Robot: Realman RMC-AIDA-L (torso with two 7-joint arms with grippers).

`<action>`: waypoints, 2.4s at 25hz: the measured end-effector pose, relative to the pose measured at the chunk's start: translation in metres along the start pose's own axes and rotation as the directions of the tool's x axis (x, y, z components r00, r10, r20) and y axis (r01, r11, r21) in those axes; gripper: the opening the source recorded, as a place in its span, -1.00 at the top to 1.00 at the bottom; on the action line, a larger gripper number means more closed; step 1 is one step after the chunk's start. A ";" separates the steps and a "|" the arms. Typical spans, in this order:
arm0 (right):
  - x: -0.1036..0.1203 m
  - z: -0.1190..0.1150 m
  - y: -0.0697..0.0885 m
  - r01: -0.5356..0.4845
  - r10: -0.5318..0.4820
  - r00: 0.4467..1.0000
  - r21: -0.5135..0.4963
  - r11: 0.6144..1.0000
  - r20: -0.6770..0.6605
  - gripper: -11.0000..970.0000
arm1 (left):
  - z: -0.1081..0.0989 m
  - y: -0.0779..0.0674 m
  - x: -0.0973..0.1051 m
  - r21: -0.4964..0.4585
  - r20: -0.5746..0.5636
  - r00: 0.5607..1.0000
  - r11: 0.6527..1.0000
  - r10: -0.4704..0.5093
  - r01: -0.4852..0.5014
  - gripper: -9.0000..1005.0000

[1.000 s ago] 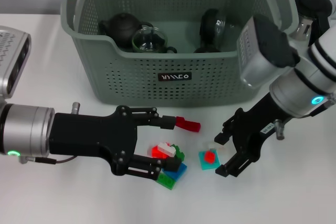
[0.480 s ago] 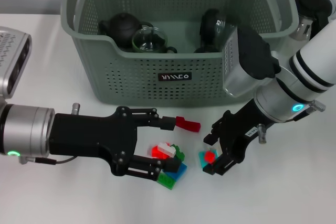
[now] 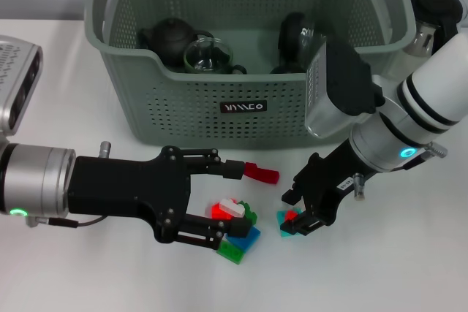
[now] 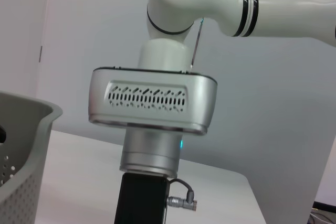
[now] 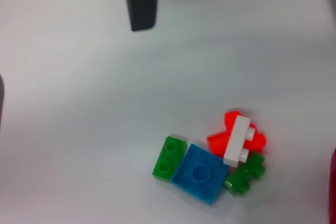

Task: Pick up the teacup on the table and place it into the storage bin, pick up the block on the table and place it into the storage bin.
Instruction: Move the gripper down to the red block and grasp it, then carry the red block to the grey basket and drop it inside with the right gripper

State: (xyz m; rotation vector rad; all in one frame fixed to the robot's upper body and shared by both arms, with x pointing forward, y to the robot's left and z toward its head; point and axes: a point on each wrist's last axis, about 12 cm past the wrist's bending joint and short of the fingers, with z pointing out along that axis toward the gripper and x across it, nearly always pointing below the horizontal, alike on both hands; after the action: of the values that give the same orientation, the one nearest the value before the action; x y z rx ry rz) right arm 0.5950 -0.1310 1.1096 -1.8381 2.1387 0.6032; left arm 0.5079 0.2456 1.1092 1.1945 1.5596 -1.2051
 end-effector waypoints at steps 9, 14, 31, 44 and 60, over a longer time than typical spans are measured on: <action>0.001 0.004 0.000 -0.001 0.001 1.000 0.007 1.000 -0.007 -0.11 | 0.000 0.000 0.000 0.000 -0.001 1.000 1.000 -0.001 0.001 -0.63; 0.001 0.005 0.000 0.003 -0.003 1.000 0.006 1.000 -0.013 -0.11 | 0.000 0.001 0.001 -0.006 -0.003 1.000 1.000 -0.003 0.003 -0.63; 0.001 0.007 0.001 0.011 -0.011 1.000 0.002 1.000 -0.020 0.25 | 0.001 0.000 0.003 -0.009 -0.002 1.000 1.000 -0.013 0.013 -0.63; -0.002 0.007 0.002 0.024 -0.024 0.999 0.006 1.000 -0.028 0.37 | 0.000 0.000 0.003 -0.011 -0.002 1.000 1.000 -0.014 0.014 -0.63; -0.009 -0.015 0.000 0.033 -0.033 0.999 0.004 0.999 0.017 0.55 | -0.003 0.000 0.003 -0.023 0.004 1.000 1.000 -0.016 0.016 -0.62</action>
State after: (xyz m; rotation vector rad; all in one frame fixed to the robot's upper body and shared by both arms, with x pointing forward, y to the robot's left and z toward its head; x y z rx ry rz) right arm 0.5975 -0.1296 1.1267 -1.8555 2.0926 0.6048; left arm 0.5076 0.2488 1.1071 1.1664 1.5789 -1.1964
